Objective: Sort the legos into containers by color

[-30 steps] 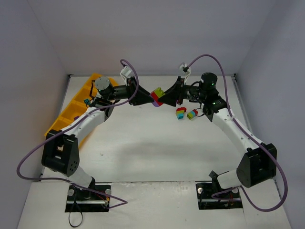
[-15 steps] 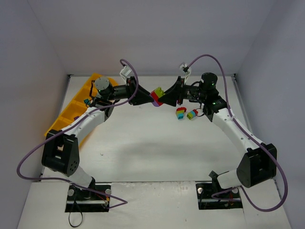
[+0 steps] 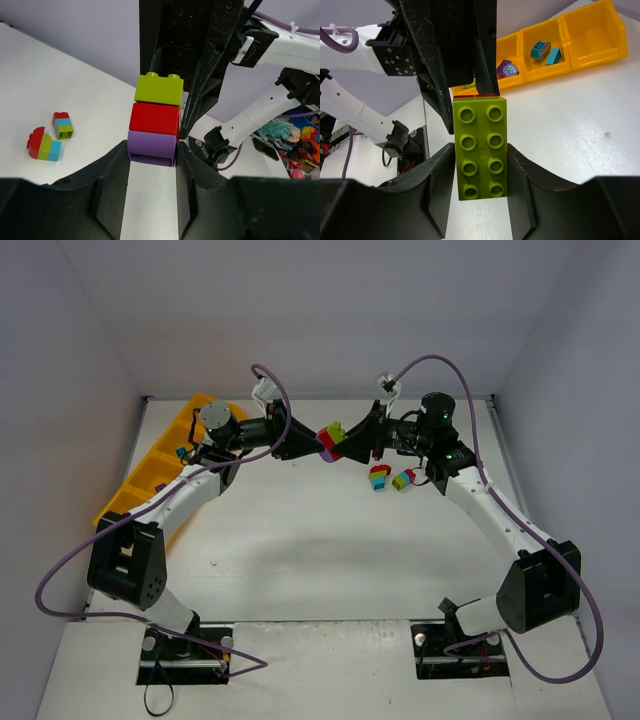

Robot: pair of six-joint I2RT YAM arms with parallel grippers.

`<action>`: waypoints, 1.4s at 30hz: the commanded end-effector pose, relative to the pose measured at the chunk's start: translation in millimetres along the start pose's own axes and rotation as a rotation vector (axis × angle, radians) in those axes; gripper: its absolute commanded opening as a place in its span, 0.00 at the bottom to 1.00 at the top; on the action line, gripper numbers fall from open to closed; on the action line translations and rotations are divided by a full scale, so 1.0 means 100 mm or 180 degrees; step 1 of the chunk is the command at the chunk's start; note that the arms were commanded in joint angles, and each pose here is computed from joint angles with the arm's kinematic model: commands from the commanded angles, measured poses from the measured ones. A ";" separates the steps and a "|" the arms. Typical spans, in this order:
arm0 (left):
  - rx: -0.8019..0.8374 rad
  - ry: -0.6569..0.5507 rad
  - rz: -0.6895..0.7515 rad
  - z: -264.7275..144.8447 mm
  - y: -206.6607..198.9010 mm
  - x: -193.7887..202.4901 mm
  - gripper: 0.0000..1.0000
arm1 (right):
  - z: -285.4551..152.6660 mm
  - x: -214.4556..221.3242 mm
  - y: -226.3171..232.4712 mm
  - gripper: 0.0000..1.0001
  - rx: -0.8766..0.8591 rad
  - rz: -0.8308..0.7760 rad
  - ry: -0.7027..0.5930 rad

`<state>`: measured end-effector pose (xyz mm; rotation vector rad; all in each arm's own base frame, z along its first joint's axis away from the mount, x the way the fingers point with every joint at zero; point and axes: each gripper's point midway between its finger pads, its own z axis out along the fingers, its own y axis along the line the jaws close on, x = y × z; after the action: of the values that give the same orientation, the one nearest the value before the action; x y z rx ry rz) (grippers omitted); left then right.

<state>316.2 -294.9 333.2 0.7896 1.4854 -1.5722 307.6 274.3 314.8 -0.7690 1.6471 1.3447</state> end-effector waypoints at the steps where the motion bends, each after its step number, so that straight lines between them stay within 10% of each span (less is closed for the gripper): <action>1: -0.0016 -0.0284 0.0575 0.00 -0.20 -0.38 0.00 | -0.01 -0.12 0.14 0.39 -0.0114 -0.0213 -0.0065; 26: -0.0080 -0.0295 0.0541 -0.02 -0.19 -0.31 0.00 | 0.13 -0.04 0.23 0.37 -0.0260 -0.0181 0.0041; 33: -0.0073 -0.0282 0.0542 -0.03 -0.21 -0.29 0.00 | 0.13 -0.04 0.21 0.00 -0.0224 -0.0184 0.0038; 42: -0.0130 -0.0065 0.0471 -0.11 -0.18 -0.09 0.00 | -0.10 -0.12 0.15 0.00 -0.0003 -0.0233 -0.0078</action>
<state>312.2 -291.2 321.6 0.7771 1.5222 -1.5341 306.2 275.8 300.9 -0.7710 1.6983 1.3363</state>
